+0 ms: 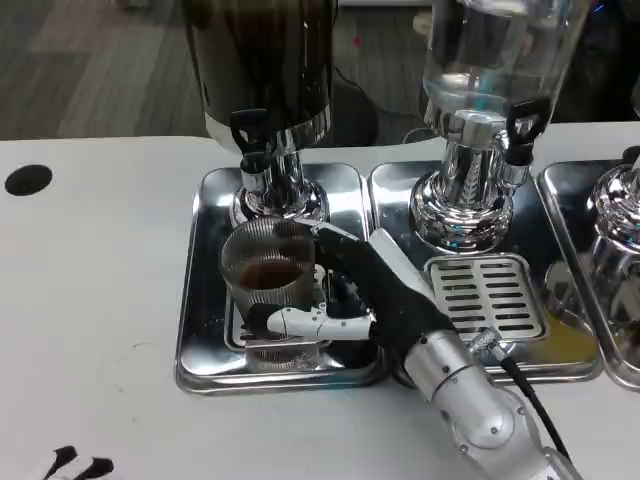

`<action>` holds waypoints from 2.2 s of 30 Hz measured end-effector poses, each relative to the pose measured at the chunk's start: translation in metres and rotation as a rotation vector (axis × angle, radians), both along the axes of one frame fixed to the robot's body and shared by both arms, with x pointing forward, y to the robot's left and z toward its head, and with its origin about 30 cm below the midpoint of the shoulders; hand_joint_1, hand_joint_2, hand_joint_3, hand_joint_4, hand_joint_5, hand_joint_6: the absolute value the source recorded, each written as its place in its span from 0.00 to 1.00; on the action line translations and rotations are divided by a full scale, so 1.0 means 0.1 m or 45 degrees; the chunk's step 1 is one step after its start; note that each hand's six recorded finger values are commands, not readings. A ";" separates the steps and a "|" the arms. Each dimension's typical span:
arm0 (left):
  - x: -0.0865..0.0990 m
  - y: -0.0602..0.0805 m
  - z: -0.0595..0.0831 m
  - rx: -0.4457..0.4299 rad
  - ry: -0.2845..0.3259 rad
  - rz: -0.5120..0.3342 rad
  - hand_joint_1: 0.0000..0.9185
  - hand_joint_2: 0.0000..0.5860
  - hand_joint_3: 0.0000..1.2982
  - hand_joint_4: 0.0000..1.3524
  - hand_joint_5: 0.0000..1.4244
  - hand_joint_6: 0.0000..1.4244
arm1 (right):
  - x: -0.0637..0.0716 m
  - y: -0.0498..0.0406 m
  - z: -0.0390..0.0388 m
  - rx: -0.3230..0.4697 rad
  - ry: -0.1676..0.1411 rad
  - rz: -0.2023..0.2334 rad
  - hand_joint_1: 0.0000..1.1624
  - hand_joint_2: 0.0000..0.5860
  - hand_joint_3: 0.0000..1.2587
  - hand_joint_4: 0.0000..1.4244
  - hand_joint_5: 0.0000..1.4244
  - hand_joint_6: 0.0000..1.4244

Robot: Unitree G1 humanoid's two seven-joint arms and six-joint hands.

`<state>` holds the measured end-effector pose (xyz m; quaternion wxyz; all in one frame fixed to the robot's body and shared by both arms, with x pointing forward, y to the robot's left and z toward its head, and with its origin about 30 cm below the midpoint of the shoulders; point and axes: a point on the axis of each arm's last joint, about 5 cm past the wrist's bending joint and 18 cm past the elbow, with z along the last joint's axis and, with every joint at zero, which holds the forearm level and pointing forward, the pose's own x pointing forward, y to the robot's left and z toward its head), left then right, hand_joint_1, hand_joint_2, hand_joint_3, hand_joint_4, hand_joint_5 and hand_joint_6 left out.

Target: Grasp the cup under the faucet to collect the drink, then remove the cup.

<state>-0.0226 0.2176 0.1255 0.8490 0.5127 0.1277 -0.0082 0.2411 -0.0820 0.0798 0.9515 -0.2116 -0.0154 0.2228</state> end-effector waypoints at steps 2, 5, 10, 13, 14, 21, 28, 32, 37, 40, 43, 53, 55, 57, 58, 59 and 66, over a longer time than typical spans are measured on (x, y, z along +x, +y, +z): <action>0.00 0.00 0.00 0.000 0.000 0.000 0.00 0.15 0.21 0.07 0.15 0.34 | 0.00 0.000 -0.001 0.001 -0.002 -0.006 0.55 0.04 0.17 0.18 0.14 0.09; 0.00 0.00 0.00 0.000 0.001 0.000 0.00 0.16 0.21 0.07 0.15 0.34 | -0.01 0.002 -0.007 0.002 0.001 -0.006 0.55 0.04 0.15 0.14 0.13 0.07; -0.01 0.00 0.00 0.000 0.008 0.003 0.00 0.16 0.21 0.07 0.15 0.34 | -0.02 0.024 -0.011 0.010 0.005 -0.001 0.54 0.04 0.13 0.12 0.12 0.07; -0.02 0.00 0.00 0.000 0.014 0.005 0.00 0.16 0.21 0.07 0.15 0.34 | -0.02 0.038 -0.015 0.014 0.010 0.002 0.54 0.04 0.13 0.11 0.12 0.06; -0.02 0.00 0.00 0.000 0.015 0.006 0.00 0.16 0.21 0.07 0.15 0.34 | -0.02 0.042 -0.016 0.015 0.011 0.003 0.54 0.04 0.13 0.11 0.12 0.06; -0.05 0.01 0.00 0.001 0.033 0.017 0.00 0.16 0.22 0.07 0.15 0.34 | -0.03 0.099 -0.038 0.033 0.034 0.014 0.54 0.04 0.12 0.10 0.11 0.06; -0.10 0.03 -0.01 0.002 0.061 0.022 0.00 0.16 0.22 0.07 0.15 0.34 | -0.05 0.199 -0.046 0.058 0.050 0.030 0.55 0.03 0.14 0.14 0.14 0.08; -0.11 0.04 -0.02 0.005 0.068 0.026 0.00 0.17 0.22 0.08 0.15 0.34 | -0.05 0.223 -0.053 0.068 0.048 0.006 0.56 0.05 0.17 0.17 0.16 0.10; -0.11 0.04 -0.02 0.004 0.069 0.025 0.00 0.17 0.22 0.08 0.15 0.34 | -0.05 0.235 -0.052 0.075 0.039 -0.016 0.57 0.05 0.18 0.18 0.16 0.11; -0.11 0.04 -0.02 0.004 0.069 0.025 0.00 0.17 0.22 0.08 0.15 0.34 | -0.05 0.236 -0.051 0.076 0.036 -0.023 0.57 0.06 0.19 0.18 0.16 0.11; -0.11 0.04 -0.02 0.003 0.070 0.024 0.00 0.17 0.22 0.08 0.15 0.34 | -0.05 0.235 -0.052 0.077 0.034 -0.030 0.57 0.06 0.19 0.19 0.16 0.11; -0.10 0.04 -0.03 -0.001 0.090 0.020 0.00 0.18 0.22 0.08 0.15 0.34 | -0.05 0.223 -0.053 0.081 0.030 -0.051 0.57 0.06 0.21 0.21 0.19 0.11; -0.10 0.04 -0.03 -0.002 0.095 0.018 0.00 0.19 0.22 0.08 0.15 0.34 | -0.05 0.221 -0.054 0.081 0.030 -0.056 0.57 0.07 0.22 0.21 0.19 0.11; -0.09 0.04 -0.03 -0.003 0.101 0.018 0.00 0.19 0.22 0.08 0.15 0.34 | -0.05 0.218 -0.057 0.081 0.032 -0.059 0.57 0.07 0.22 0.22 0.19 0.11; -0.09 0.04 -0.03 -0.003 0.104 0.018 0.00 0.19 0.22 0.08 0.15 0.34 | -0.05 0.215 -0.060 0.081 0.034 -0.061 0.57 0.07 0.22 0.22 0.19 0.11; -0.08 0.04 -0.03 -0.004 0.104 0.019 0.00 0.19 0.22 0.08 0.15 0.34 | -0.05 0.210 -0.066 0.080 0.038 -0.066 0.57 0.07 0.22 0.22 0.19 0.11; -0.05 0.03 -0.05 -0.016 0.105 0.011 0.00 0.19 0.22 0.08 0.15 0.33 | -0.05 0.211 -0.082 0.088 0.037 -0.076 0.57 0.07 0.23 0.22 0.20 0.11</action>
